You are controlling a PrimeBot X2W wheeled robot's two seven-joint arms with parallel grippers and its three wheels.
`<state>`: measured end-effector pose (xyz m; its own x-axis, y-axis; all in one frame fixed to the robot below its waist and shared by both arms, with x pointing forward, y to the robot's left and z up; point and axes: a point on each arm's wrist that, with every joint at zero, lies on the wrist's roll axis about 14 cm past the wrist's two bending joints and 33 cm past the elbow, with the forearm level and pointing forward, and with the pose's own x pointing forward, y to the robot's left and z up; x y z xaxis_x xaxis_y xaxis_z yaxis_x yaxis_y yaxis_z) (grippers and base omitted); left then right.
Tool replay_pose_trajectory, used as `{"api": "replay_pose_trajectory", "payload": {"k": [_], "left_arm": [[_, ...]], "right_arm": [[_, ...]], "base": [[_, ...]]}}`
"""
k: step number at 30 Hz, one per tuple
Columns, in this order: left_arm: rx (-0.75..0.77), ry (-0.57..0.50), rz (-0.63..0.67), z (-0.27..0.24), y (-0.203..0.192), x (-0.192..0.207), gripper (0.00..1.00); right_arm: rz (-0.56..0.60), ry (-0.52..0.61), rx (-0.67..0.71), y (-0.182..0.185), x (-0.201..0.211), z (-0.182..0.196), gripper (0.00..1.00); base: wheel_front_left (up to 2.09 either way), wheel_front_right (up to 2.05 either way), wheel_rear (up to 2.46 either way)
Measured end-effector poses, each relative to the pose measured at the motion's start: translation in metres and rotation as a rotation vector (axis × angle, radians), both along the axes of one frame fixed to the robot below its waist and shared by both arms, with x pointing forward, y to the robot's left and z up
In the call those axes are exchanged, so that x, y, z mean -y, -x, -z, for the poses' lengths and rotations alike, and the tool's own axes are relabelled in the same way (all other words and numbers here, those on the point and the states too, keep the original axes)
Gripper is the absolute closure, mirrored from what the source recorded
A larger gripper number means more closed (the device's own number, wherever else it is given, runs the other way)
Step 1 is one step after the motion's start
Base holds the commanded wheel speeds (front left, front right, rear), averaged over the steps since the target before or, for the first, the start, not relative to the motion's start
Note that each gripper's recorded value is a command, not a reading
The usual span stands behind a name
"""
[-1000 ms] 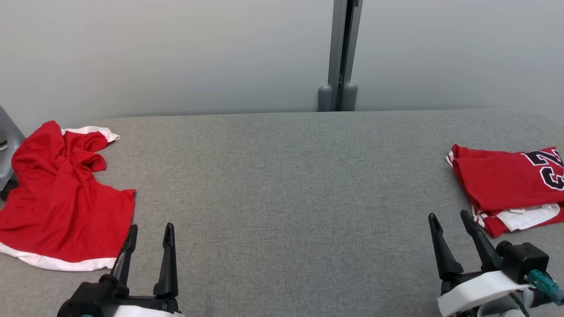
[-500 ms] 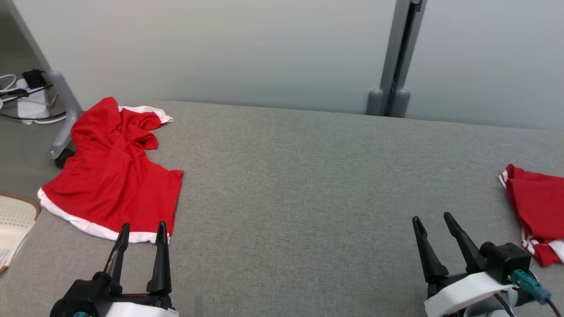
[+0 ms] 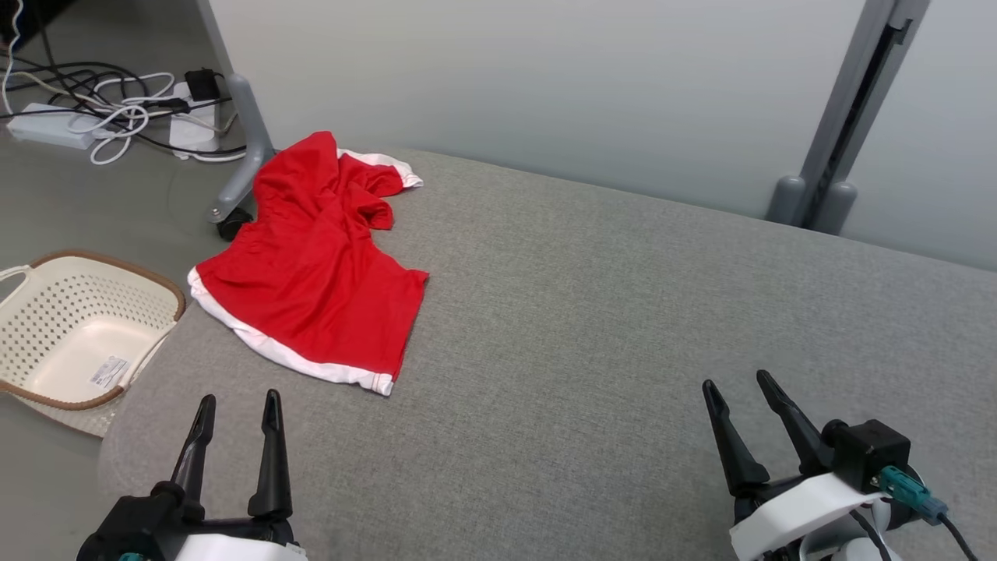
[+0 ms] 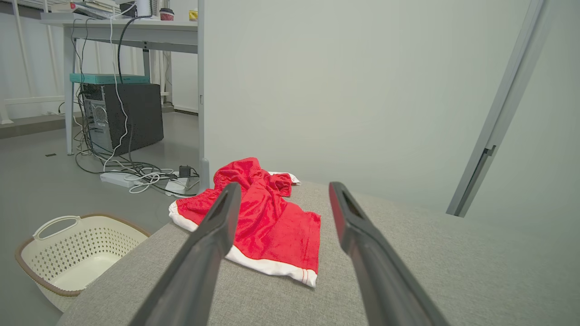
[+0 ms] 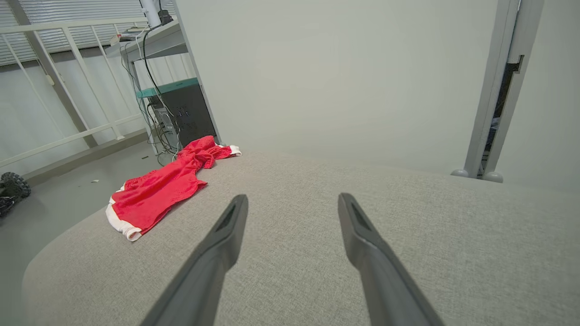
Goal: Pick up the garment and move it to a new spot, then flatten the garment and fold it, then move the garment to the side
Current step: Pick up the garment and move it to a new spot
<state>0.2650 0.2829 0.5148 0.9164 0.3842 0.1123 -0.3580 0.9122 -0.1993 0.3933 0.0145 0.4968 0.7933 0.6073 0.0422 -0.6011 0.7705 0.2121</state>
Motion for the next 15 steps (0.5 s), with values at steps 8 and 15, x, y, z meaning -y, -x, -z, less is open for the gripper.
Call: {"api": "replay_pose_trajectory", "payload": {"k": [8, 15], "left_arm": [[-0.007, 0.002, -0.052, 0.002, 0.013, -0.012, 0.00], [-0.038, -0.058, -0.033, -0.006, -0.007, -0.023, 0.00]], "right_arm": [[-0.044, 0.004, -0.005, 0.002, -0.015, 0.001, 0.00], [-0.038, -0.007, 0.008, -0.004, -0.013, -0.003, 0.00]], "base": [[0.00, 0.00, 0.00], [0.00, 0.00, 0.00]]}}
